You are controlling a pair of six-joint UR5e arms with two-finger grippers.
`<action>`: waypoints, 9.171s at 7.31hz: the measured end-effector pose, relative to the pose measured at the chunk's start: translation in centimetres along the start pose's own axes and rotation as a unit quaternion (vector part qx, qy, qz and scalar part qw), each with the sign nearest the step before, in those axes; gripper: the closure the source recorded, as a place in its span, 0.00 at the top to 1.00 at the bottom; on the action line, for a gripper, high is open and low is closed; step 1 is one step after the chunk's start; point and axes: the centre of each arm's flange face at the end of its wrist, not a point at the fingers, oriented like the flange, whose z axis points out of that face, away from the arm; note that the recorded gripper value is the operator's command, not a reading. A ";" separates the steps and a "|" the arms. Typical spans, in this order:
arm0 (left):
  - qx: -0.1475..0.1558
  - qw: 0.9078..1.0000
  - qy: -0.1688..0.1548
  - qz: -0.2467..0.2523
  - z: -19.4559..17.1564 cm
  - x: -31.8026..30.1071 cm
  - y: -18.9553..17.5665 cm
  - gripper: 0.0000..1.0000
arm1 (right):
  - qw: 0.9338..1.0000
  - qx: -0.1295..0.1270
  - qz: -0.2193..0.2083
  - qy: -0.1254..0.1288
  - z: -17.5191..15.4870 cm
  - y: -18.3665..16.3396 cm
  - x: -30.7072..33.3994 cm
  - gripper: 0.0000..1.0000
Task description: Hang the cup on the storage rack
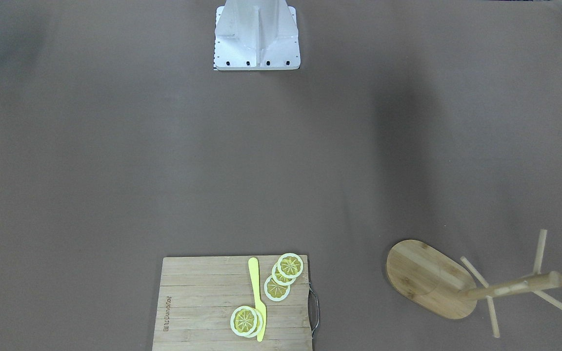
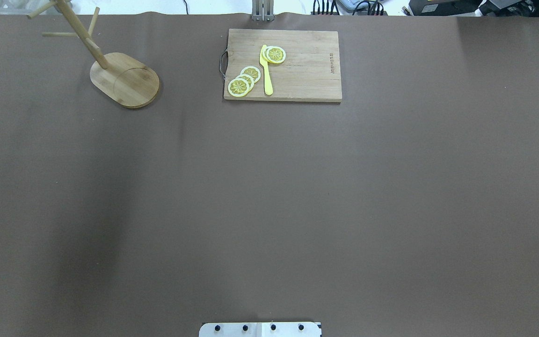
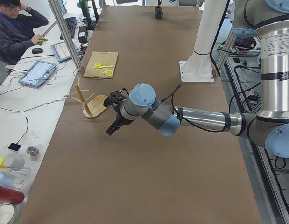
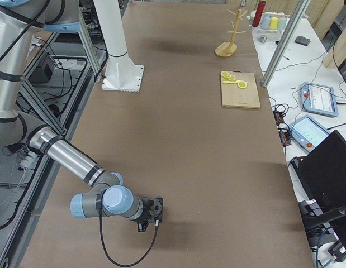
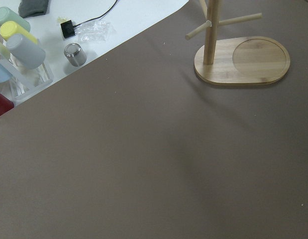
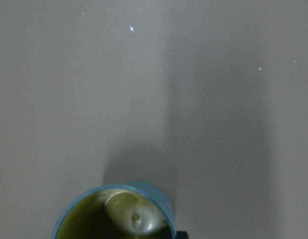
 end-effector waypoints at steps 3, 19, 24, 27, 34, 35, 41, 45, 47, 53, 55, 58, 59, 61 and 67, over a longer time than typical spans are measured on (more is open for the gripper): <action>-0.002 1.000 0.001 -0.002 0.1 0.0 0.0 0.99 | 0.998 0.025 0.038 -0.046 -1.3 -6.4 -2.9 0.00; -0.001 0.999 0.028 -0.045 0.6 0.5 -0.4 0.99 | 0.985 -0.022 0.169 0.019 -1.7 -20.7 -75.5 0.00; -0.004 0.999 0.029 -0.046 0.7 0.4 -0.1 0.99 | 0.984 -0.001 0.176 0.026 5.0 -25.3 -90.0 0.00; -0.007 0.998 0.029 -0.049 1.0 0.2 0.2 0.99 | 0.970 -0.003 0.243 0.006 7.2 -24.8 -95.6 0.00; -0.006 0.998 0.029 -0.048 1.3 -0.1 0.8 0.99 | 0.958 -0.027 0.282 0.051 9.5 -22.2 -100.7 0.00; -0.007 0.998 0.029 -0.049 1.3 -0.1 0.8 0.99 | 0.957 -0.027 0.282 0.062 9.9 -22.3 -101.4 0.00; -0.007 0.998 0.029 -0.050 1.3 -0.1 0.8 0.99 | 0.955 -0.001 0.286 0.077 10.8 -21.7 -102.2 0.98; -0.003 0.997 0.031 -0.078 1.2 0.1 0.4 0.99 | 0.957 0.016 0.279 0.078 6.6 -25.6 -98.3 0.99; 0.018 0.991 0.046 -0.127 2.0 2.2 -0.6 0.99 | 0.968 0.026 0.236 0.081 4.8 -28.0 -89.0 0.99; 0.082 0.981 0.071 -0.161 10.8 16.3 -5.2 0.99 | 0.992 0.006 0.080 0.098 3.6 -33.4 -64.7 1.00; 0.099 0.984 0.066 -0.134 13.6 21.8 -6.0 0.99 | 0.995 -0.021 0.036 0.094 1.9 -33.7 -56.6 1.00; 0.152 0.980 0.052 -0.119 18.2 31.8 -6.4 0.99 | 0.995 -0.058 -0.017 0.075 -1.4 -32.7 -44.5 1.00; 0.170 0.978 0.041 -0.112 19.5 35.3 -6.0 0.99 | 0.994 -0.065 -0.041 0.078 -2.4 -31.3 -40.3 1.00; 0.204 0.974 0.013 -0.101 21.7 41.2 -4.5 0.98 | 0.992 -0.079 -0.057 0.078 -4.1 -27.9 -33.1 1.00; 0.298 0.947 -0.056 -0.108 28.3 54.3 -7.7 0.97 | 0.992 -0.081 -0.050 0.078 -5.3 -26.1 -29.9 1.00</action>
